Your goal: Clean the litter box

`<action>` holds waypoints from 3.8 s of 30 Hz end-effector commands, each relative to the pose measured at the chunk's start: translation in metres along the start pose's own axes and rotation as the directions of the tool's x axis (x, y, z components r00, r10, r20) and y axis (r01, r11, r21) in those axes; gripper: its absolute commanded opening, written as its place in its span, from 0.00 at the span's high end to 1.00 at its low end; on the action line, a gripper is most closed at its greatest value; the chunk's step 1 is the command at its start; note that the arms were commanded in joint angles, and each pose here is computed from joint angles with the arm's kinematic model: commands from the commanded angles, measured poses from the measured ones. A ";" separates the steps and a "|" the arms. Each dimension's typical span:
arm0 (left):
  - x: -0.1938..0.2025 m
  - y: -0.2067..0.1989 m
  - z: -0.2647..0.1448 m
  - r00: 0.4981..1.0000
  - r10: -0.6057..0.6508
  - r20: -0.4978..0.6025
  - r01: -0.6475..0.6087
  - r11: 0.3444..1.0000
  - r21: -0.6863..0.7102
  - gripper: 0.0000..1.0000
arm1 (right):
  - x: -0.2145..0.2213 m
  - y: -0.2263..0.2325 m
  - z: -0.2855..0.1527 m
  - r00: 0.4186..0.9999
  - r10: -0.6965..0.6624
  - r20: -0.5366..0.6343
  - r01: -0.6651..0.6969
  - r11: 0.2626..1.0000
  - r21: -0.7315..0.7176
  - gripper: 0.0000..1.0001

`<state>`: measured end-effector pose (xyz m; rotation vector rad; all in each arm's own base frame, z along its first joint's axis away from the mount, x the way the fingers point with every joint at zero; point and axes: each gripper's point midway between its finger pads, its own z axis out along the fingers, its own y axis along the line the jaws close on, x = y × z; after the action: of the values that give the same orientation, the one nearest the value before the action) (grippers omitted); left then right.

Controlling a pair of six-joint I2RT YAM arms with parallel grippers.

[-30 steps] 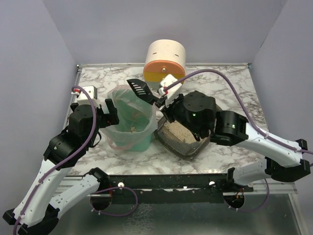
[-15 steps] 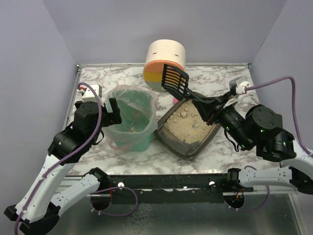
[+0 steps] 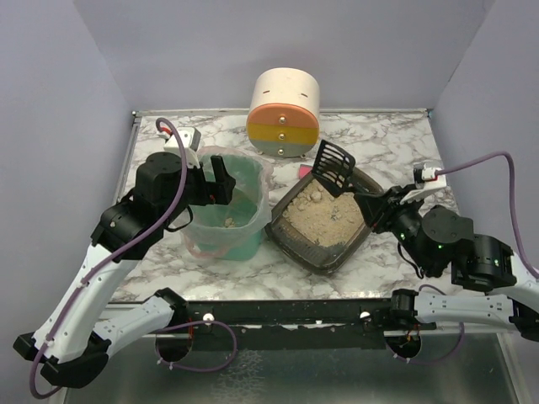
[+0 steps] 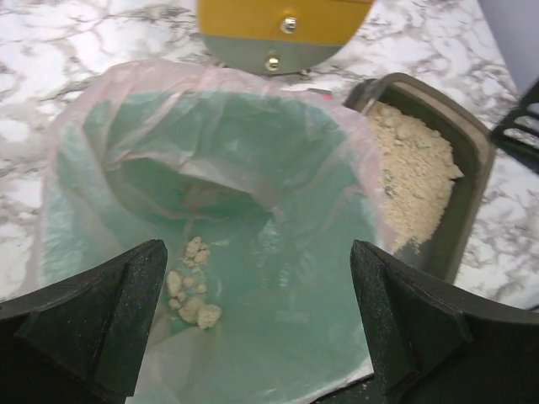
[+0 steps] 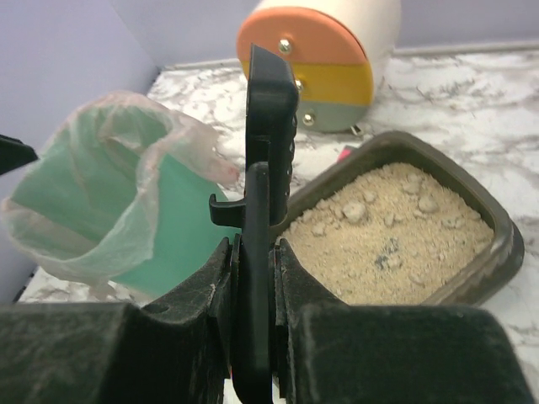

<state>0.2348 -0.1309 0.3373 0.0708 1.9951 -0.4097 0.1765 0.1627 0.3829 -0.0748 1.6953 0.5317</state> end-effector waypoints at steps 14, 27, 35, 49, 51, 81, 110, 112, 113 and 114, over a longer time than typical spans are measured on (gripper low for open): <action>-0.008 -0.112 0.010 0.995 -0.013 -0.099 0.055 0.902 0.429 0.07 | 0.110 -0.027 0.017 0.974 -0.033 -0.226 0.084 0.972 0.220 0.99; 0.032 -0.185 0.050 0.970 0.211 -0.119 -0.175 0.951 0.256 0.09 | 0.127 -0.065 0.016 0.982 0.048 -0.181 0.029 0.916 0.400 0.99; 0.058 -0.178 0.106 0.919 0.368 -0.145 -0.361 0.930 0.068 0.09 | 0.118 -0.075 0.012 0.988 0.067 -0.141 -0.002 0.909 0.417 0.99; 0.120 -0.127 0.200 0.844 0.392 -0.367 -0.420 0.907 0.002 0.26 | 0.108 -0.085 0.001 0.989 0.102 -0.106 -0.051 0.915 0.401 0.99; 0.129 -0.117 0.210 0.841 0.368 -0.395 -0.404 0.915 -0.008 0.28 | 0.107 -0.085 0.001 0.990 0.099 -0.103 -0.050 0.915 0.400 0.99; 0.201 -0.099 0.256 0.784 0.296 -0.546 -0.337 0.941 0.026 0.74 | 0.104 -0.079 0.004 0.991 0.091 -0.097 -0.048 0.924 0.380 0.99; 0.240 -0.121 0.187 0.853 -0.073 -0.516 0.030 0.995 -0.091 1.00 | 0.150 -0.065 0.022 0.974 0.115 -0.194 -0.032 0.923 0.384 0.99; 0.239 -0.119 0.184 0.859 -0.115 -0.500 0.070 0.992 -0.109 1.00 | 0.154 -0.064 0.023 0.971 0.121 -0.206 -0.034 0.923 0.384 0.99; 0.239 -0.117 0.183 0.861 -0.135 -0.490 0.085 0.989 -0.123 1.00 | 0.157 -0.064 0.025 0.969 0.124 -0.212 -0.035 0.923 0.382 0.99; 0.238 -0.114 0.181 0.864 -0.153 -0.480 0.098 0.986 -0.137 1.00 | 0.159 -0.064 0.026 0.967 0.132 -0.219 -0.040 0.924 0.379 0.99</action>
<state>0.2739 -0.3285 0.0900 0.1694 2.4963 -0.3149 0.1865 0.1444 0.2141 0.1770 2.0072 0.1982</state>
